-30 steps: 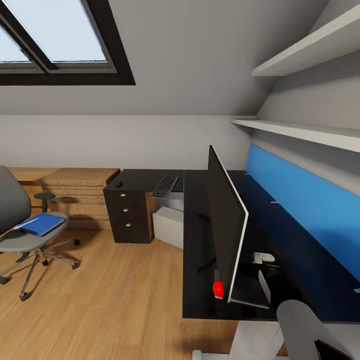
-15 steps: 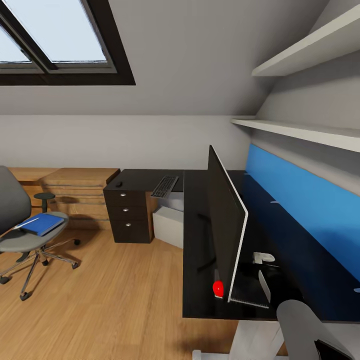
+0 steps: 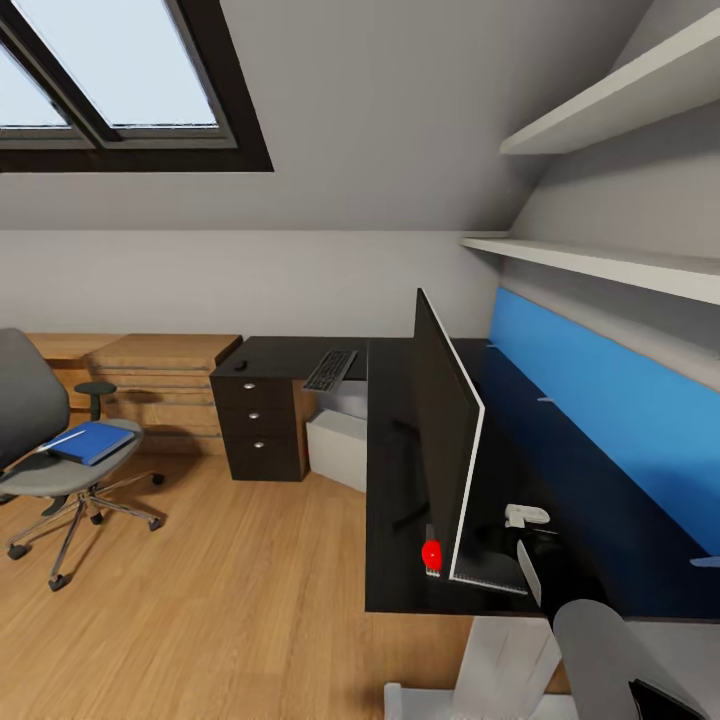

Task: In the bedroom, organize the workspace by keeping the computer under the desk, ensuring the monitor is on the desk, placing the keyboard on the desk next to the monitor, placing the mouse on the desk next to the keyboard, moving the folder from the swivel chair onto the desk next to the mouse, stacking the notebook on top of the folder with the pen on top of the notebook, and positioning the swivel chair next to the desk.

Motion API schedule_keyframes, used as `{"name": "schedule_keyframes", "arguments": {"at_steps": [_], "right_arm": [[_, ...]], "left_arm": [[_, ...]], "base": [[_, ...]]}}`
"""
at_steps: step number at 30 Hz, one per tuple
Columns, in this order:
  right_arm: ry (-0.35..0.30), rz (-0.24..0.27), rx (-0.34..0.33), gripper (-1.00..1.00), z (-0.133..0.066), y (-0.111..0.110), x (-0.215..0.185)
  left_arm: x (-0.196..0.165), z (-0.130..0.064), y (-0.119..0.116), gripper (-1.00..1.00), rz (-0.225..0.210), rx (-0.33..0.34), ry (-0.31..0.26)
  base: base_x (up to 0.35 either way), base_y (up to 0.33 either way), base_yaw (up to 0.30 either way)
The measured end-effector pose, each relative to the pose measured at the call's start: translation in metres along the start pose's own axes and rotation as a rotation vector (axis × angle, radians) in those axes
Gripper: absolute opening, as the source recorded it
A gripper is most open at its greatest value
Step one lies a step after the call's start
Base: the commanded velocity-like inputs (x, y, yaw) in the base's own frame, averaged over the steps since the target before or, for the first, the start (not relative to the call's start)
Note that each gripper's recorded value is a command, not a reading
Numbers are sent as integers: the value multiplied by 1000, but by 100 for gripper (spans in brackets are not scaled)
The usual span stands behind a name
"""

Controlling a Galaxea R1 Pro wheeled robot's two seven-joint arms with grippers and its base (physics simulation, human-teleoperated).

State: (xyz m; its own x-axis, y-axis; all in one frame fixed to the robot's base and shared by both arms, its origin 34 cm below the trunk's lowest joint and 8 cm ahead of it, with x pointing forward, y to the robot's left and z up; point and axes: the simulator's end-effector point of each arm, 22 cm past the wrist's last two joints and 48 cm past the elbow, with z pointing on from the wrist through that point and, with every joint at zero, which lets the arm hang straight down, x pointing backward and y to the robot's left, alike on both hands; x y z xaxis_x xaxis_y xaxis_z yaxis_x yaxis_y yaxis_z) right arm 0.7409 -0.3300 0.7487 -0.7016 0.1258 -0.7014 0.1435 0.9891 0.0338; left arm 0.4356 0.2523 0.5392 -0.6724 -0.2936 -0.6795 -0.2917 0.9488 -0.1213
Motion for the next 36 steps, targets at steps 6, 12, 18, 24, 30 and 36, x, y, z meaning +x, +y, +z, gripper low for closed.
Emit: {"name": "schedule_keyframes", "arguments": {"at_steps": [6, 12, 18, 24, 30, 36], "right_arm": [[0, 0, 0, 100, 0, 0, 0], [0, 0, 0, 100, 0, 0, 0], [0, 0, 1, 100, 0, -1, 0], [0, 0, 2, 100, 0, -2, 0], [0, 0, 4, 100, 0, -2, 0], [0, 0, 3, 100, 0, -2, 0]], "left_arm": [[0, 0, 0, 100, 0, 0, 0], [0, 0, 0, 100, 0, 0, 0], [0, 0, 0, 100, 0, 0, 0], [0, 0, 0, 100, 0, 0, 0], [0, 0, 0, 100, 0, 0, -1], [0, 0, 0, 100, -1, -1, 0]], "base": [[-9, 0, 0], [-2, 0, 0], [0, 0, 0], [0, 0, 0], [0, 0, 0], [0, 0, 0]]}}
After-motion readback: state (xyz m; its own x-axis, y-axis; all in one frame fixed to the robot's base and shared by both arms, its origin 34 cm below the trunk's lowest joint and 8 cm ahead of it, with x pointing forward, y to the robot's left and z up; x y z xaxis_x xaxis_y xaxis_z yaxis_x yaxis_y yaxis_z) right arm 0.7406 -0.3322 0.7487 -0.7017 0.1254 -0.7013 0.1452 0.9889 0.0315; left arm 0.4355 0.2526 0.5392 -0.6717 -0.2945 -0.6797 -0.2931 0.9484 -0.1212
